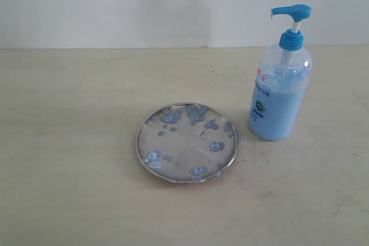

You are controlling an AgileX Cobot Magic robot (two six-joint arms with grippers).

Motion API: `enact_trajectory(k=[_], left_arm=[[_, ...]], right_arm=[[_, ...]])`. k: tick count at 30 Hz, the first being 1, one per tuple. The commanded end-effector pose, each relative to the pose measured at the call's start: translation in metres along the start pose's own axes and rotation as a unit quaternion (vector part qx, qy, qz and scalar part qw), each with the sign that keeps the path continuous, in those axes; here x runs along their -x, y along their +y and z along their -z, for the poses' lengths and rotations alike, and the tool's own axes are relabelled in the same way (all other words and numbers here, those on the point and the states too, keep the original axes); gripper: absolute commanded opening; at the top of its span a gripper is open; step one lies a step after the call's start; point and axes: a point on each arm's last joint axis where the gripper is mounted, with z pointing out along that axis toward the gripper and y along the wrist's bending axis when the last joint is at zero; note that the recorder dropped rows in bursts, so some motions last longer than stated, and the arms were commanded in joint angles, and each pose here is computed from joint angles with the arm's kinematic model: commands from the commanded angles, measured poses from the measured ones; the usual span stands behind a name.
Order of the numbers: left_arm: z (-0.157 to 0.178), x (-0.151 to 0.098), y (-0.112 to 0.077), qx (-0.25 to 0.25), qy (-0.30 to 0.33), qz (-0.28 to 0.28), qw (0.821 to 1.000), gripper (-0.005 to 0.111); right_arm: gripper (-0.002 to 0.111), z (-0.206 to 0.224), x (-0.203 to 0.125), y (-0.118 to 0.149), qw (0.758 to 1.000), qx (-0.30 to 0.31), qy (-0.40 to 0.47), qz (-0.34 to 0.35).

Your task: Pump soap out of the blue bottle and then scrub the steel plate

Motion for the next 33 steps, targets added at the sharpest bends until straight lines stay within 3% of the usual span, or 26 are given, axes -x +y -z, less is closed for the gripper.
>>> enact_trajectory(k=[1,18,22,24,33], left_arm=[[0.0,0.002,-0.001,-0.003,-0.016,-0.002,1.0,0.004],[0.0,0.002,-0.001,-0.003,-0.016,-0.002,1.0,0.004],[0.0,0.002,0.0,-0.003,-0.017,-0.001,1.0,0.004],[0.0,0.002,0.0,-0.003,-0.017,-0.001,1.0,0.004],[0.0,0.002,0.0,-0.003,-0.017,-0.001,1.0,0.004]], right_arm=[[0.004,0.0,0.002,0.0,1.0,-0.002,-0.011,-0.004],[0.004,0.0,0.0,-0.003,1.0,-0.022,-0.003,0.004],[0.004,0.001,0.0,-0.01,0.996,-0.083,0.001,-0.017],[0.004,0.001,-0.002,-0.012,0.992,-0.11,0.004,-0.065],[0.004,0.001,-0.003,-0.011,0.991,-0.099,0.009,-0.088]])
